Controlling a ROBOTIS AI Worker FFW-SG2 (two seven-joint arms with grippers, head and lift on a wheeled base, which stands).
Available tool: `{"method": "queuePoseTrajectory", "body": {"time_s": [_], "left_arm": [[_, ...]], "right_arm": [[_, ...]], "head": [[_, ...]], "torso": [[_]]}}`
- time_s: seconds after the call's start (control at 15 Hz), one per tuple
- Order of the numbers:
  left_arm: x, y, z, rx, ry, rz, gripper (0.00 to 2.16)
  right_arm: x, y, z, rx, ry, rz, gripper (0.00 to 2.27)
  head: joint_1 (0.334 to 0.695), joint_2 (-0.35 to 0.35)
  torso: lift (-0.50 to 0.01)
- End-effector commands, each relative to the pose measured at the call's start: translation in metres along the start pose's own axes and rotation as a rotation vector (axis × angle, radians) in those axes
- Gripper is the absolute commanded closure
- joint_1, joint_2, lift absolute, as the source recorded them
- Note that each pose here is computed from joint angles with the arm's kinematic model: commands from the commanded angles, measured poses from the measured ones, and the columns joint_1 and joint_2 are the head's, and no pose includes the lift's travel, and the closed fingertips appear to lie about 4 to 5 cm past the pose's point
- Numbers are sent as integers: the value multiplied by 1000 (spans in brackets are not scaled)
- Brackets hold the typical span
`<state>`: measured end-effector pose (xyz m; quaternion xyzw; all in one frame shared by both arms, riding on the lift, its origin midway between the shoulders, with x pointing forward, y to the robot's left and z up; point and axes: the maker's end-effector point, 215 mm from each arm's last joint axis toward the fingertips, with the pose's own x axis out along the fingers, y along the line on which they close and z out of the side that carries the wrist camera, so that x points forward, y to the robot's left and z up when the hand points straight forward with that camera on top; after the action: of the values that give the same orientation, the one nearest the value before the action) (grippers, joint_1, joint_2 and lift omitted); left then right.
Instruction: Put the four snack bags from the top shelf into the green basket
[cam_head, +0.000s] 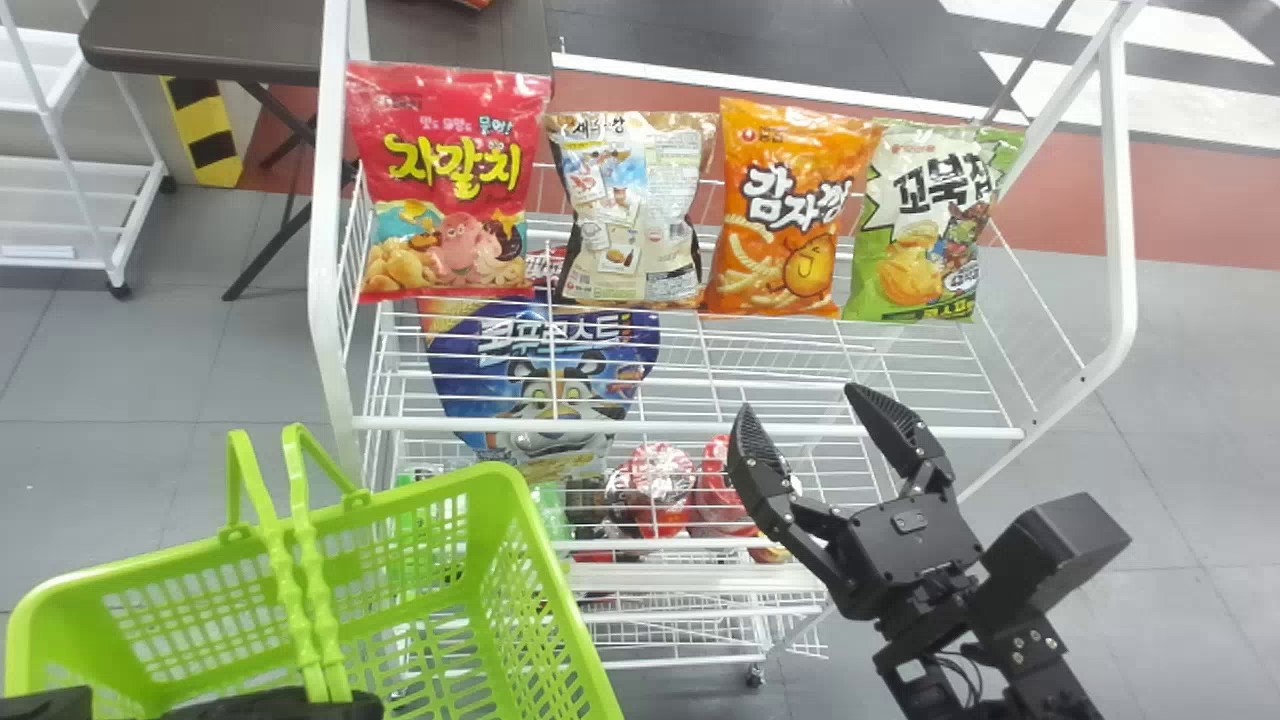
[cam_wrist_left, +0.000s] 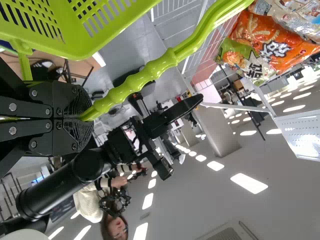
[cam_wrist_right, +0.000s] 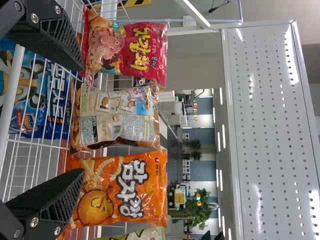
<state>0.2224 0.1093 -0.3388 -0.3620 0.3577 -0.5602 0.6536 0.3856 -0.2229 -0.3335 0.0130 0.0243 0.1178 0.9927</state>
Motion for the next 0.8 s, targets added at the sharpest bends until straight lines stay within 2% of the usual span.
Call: {"method": "queuePoseTrajectory", "body": {"time_s": [0.0,0.73], "left_arm": [[0,-2,0,-2,-2,-12,2148],[2,-3,-1,2,-4,-16,2148]], "right_arm": [[1,1,1,1,-3,2,100],[23,15,-8,23,36,16,124]], "head": [[695,-220],[695,-205]], "torso": [[-6],[-6]]}}
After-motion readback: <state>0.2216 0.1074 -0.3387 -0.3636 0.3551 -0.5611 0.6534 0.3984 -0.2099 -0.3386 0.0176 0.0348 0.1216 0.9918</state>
